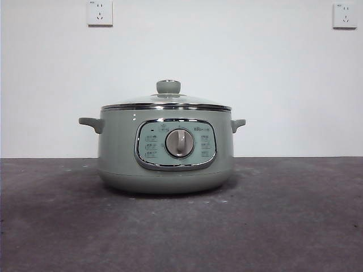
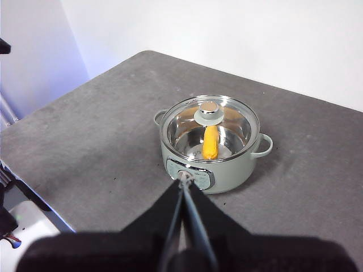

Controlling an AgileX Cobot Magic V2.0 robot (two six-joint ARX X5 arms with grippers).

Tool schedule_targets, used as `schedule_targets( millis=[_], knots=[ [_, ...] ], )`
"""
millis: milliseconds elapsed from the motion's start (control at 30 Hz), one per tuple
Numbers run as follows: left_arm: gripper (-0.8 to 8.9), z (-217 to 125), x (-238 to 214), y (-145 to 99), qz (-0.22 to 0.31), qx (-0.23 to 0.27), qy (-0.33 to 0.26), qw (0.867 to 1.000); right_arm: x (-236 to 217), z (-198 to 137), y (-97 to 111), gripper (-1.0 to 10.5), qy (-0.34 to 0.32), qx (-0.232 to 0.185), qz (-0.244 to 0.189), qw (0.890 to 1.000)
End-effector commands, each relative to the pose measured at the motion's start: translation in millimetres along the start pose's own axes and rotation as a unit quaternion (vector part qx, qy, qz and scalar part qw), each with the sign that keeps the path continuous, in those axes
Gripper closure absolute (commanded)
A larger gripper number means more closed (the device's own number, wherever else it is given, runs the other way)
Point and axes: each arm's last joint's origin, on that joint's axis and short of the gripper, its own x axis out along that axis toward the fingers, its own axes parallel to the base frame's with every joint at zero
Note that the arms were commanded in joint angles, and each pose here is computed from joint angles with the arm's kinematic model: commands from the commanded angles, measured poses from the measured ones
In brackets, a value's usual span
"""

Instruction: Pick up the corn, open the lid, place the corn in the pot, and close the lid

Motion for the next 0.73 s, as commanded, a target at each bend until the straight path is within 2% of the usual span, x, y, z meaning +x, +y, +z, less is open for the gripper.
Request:
schedule_targets(
  millis=[33, 133, 200, 267, 333, 400, 533, 633, 733],
  knots=[
    [8.17, 5.7, 10.1, 4.0, 0.002, -0.023, -0.002, 1.000, 1.5, -2.9, -0.1, 9.4, 0.016, 0.006, 0.001, 1.000],
    [8.17, 11.9, 22.8, 9.0, 0.003, -0.024, 0.003, 1.000, 1.5, -2.9, -0.1, 9.4, 0.016, 0.006, 0.001, 1.000],
    [8.17, 15.0, 30.6, 12.9, 0.019, -0.007, 0.008, 1.000, 1.5, -2.9, -0.1, 9.4, 0.016, 0.006, 0.001, 1.000],
    [8.17, 20.8, 32.3, 16.6, 0.049, 0.027, -0.014, 0.998, 1.5, -2.9, -0.1, 9.4, 0.016, 0.006, 0.001, 1.000],
    [8.17, 30.0, 29.3, 20.2, 0.067, 0.087, -0.061, 0.992, 1.5, -2.9, -0.1, 9.4, 0.016, 0.006, 0.001, 1.000],
    [8.17, 38.1, 19.5, 21.2, 0.081, 0.150, -0.117, 0.978, 1.5, -2.9, -0.1, 9.4, 0.016, 0.006, 0.001, 1.000],
    [8.17, 42.7, -5.6, 19.9, 0.087, 0.257, -0.245, 0.931, 1.5, -2.9, -0.1, 9.4, 0.016, 0.006, 0.001, 1.000],
    [8.17, 24.4, -13.0, 21.3, 0.110, 0.292, -0.301, 0.901, 1.5, -2.9, -0.1, 9.4, 0.016, 0.006, 0.001, 1.000],
    [8.17, -10.8, -4.1, 30.7, 0.176, 0.288, -0.313, 0.888, 1.5, -2.9, -0.1, 9.4, 0.016, 0.006, 0.001, 1.000]
  ],
)
